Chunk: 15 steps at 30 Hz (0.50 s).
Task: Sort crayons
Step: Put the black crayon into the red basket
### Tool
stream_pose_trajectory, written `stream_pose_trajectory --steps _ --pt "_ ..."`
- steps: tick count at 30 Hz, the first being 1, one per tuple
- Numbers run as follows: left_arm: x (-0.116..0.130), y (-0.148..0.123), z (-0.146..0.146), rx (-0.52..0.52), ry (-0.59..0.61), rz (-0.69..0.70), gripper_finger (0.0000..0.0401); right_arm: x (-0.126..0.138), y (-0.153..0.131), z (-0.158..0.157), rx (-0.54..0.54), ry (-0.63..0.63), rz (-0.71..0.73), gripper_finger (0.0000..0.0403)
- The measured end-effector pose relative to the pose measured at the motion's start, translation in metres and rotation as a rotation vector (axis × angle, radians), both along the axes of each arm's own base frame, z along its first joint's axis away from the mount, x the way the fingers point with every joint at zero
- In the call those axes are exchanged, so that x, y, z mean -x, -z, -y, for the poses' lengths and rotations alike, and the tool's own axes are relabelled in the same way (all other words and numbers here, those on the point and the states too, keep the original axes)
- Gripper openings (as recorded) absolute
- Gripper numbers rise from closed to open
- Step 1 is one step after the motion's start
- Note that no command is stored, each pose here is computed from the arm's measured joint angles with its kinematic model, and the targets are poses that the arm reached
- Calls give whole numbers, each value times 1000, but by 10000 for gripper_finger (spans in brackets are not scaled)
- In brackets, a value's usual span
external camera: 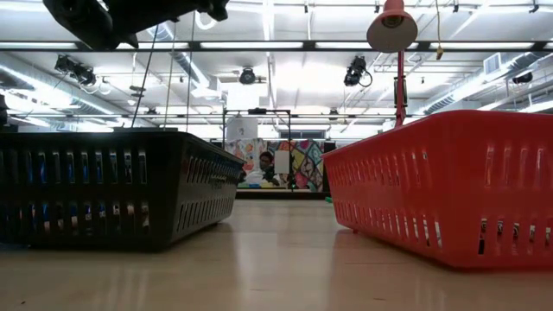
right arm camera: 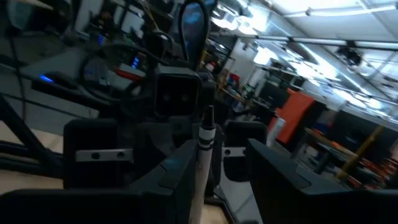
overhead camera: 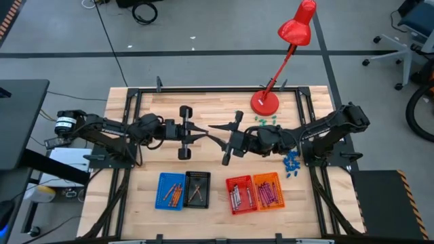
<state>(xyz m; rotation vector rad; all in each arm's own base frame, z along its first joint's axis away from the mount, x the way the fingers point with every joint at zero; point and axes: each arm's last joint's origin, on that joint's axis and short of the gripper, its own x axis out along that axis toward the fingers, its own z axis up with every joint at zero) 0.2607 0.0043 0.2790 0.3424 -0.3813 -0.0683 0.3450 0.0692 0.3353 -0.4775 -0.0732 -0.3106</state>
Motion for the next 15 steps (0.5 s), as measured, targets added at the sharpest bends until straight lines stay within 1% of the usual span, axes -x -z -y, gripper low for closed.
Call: stream_pose_trajectory --steps 9,12,15 --pt "-1 -9 1 -16 5 43 39 -2 -4 6 10 -81 47 140" --pt "-8 -13 0 -25 -1 20 39 -3 -4 9 20 -128 49 131" --pt "-17 -13 -1 -25 -3 -19 39 -5 -3 12 14 -121 55 121"
